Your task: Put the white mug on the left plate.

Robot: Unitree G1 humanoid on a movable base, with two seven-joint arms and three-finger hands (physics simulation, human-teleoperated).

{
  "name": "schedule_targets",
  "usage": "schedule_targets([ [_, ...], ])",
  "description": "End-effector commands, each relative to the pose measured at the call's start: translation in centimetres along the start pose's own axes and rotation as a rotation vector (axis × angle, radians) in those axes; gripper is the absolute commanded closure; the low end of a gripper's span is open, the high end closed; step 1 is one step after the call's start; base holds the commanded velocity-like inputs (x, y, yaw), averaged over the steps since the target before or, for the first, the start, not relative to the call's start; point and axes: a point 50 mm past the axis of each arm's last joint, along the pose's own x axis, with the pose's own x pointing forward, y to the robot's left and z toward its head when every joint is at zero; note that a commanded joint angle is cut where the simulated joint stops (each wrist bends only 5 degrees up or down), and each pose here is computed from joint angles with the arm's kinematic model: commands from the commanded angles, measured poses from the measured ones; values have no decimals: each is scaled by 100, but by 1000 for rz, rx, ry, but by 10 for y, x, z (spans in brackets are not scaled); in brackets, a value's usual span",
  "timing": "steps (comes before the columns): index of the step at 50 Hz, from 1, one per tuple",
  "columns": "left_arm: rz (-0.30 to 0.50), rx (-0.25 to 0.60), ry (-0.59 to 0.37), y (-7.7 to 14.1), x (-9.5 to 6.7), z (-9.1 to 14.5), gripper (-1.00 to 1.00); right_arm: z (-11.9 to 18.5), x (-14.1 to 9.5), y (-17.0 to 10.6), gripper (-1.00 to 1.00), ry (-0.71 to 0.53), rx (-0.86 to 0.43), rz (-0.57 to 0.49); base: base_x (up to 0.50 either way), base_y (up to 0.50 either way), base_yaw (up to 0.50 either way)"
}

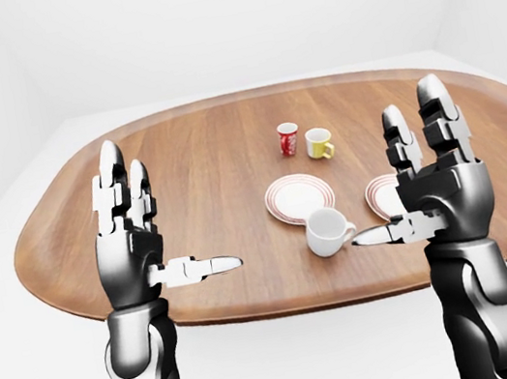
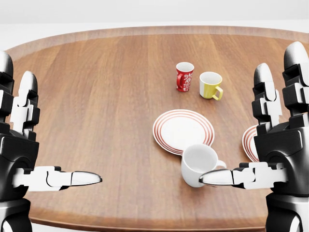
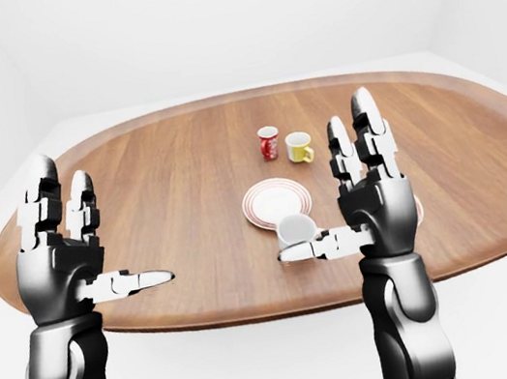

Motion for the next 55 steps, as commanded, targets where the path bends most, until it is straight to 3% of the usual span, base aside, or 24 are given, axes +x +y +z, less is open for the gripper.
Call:
schedule_targets([
  [1,0,-1,0,0,0,0,-100,4,0,2,-100,-15,1,12,50,7,0],
  [55,-3,-11,-15,0,0,4,-100,6,1,2,-100,-26,-44,5,50,6,0],
])
